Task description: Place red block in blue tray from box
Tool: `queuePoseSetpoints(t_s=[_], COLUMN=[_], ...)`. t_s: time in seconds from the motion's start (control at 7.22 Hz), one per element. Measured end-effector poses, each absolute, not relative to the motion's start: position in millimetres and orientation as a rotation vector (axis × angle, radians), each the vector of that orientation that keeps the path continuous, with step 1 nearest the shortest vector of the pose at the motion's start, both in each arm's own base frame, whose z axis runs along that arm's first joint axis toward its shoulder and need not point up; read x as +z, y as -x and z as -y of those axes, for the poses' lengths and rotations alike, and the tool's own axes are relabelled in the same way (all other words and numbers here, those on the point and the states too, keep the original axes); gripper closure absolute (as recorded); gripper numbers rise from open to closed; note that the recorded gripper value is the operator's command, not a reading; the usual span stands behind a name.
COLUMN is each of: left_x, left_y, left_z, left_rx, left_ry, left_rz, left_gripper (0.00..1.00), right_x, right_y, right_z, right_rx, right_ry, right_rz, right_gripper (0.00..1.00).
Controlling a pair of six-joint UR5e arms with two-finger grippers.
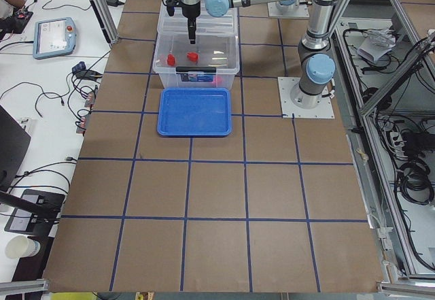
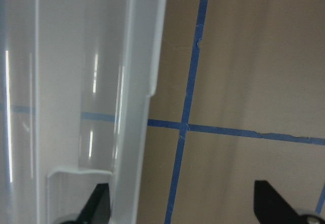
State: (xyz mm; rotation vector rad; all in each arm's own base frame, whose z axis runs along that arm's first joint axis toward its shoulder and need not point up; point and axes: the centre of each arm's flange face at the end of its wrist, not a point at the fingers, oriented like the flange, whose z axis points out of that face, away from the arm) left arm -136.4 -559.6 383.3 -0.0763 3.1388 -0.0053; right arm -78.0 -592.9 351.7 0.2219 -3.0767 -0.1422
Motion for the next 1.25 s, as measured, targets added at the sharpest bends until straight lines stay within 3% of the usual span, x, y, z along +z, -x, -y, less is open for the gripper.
queuePoseSetpoints(t_s=[0.83,1.25], left_x=[287.5,239.8], left_y=[130.6,130.8], left_z=[579.7,582.3], left_rx=[0.016,-0.005], left_ry=[0.114,0.188], left_rz=[-3.146,-3.145], left_gripper=[0.0,0.0], right_x=[363.3,421.9], right_y=[97.5,88.5], right_z=[590.8,574.1], right_rx=[-0.117,-0.038], right_ry=[-0.233,-0.223], right_rz=[3.076,3.057], right_gripper=[0.0,0.0])
